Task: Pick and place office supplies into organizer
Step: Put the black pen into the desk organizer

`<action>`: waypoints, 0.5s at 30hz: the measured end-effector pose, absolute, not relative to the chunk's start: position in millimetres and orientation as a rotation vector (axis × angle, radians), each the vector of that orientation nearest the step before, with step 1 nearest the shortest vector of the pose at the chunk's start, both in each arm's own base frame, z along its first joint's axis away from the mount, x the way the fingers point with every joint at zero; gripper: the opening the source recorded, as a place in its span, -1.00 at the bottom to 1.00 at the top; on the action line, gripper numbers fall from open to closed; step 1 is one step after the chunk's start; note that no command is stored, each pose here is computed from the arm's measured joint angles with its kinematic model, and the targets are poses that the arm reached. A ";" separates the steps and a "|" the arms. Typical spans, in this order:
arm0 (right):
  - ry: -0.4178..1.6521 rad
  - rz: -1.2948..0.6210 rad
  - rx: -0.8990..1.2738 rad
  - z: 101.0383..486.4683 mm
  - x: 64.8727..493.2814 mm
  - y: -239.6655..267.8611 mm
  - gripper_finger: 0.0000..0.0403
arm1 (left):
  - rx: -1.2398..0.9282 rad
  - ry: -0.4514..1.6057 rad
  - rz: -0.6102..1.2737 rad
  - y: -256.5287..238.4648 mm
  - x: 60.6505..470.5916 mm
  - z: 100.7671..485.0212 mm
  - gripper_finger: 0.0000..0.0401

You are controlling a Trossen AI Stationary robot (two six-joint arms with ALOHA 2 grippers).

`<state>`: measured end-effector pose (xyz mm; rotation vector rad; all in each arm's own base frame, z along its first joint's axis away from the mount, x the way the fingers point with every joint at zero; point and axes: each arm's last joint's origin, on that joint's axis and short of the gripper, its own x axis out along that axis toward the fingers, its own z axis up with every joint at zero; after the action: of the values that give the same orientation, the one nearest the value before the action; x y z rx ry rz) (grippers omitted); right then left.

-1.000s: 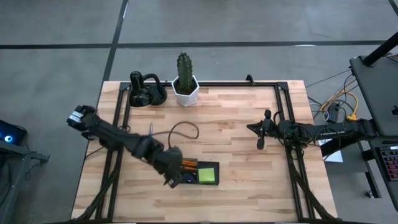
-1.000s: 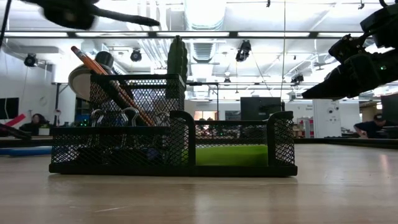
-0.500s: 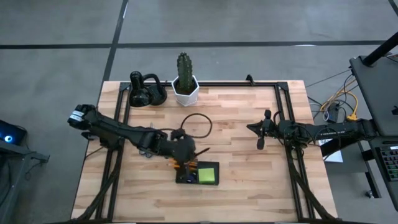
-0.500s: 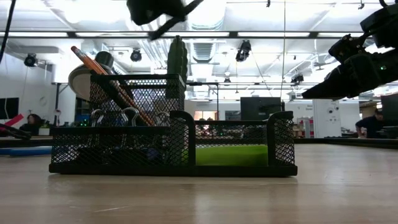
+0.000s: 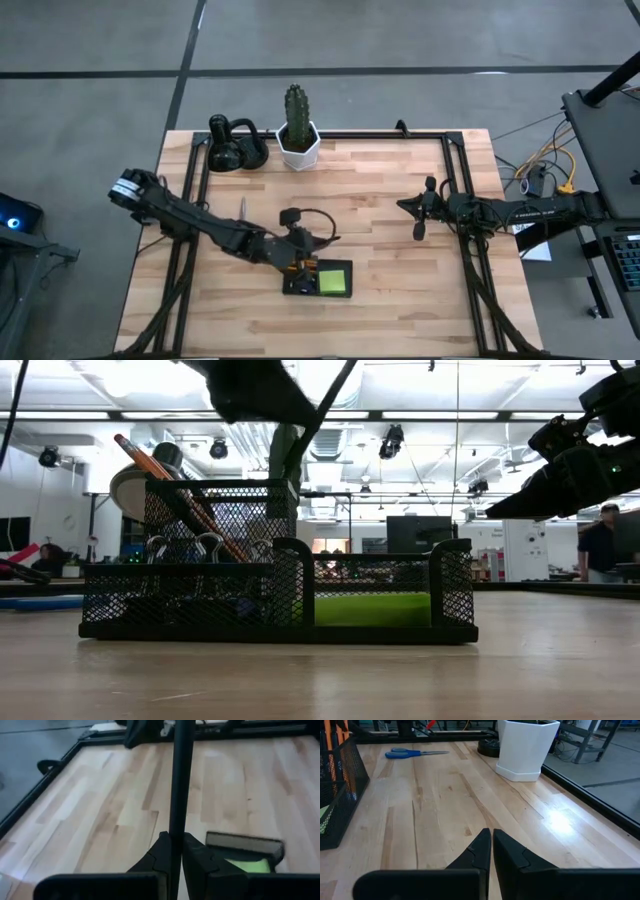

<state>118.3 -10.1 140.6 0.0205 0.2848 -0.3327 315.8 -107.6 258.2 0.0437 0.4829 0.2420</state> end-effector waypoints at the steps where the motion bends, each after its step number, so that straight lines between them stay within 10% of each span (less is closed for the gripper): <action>1: 0.285 -0.332 0.020 140.6 118.3 -10.1 -0.96 | 0.047 0.480 0.250 -108.5 314.4 254.8 -0.96; 15: 0.285 -0.333 0.021 140.6 118.3 -10.1 -0.96 | 0.033 0.265 0.481 -157.3 287.0 256.1 -0.96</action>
<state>118.3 -10.1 140.6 0.0207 0.2848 -0.3328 287.0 -157.3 256.1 0.0327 0.2655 0.4806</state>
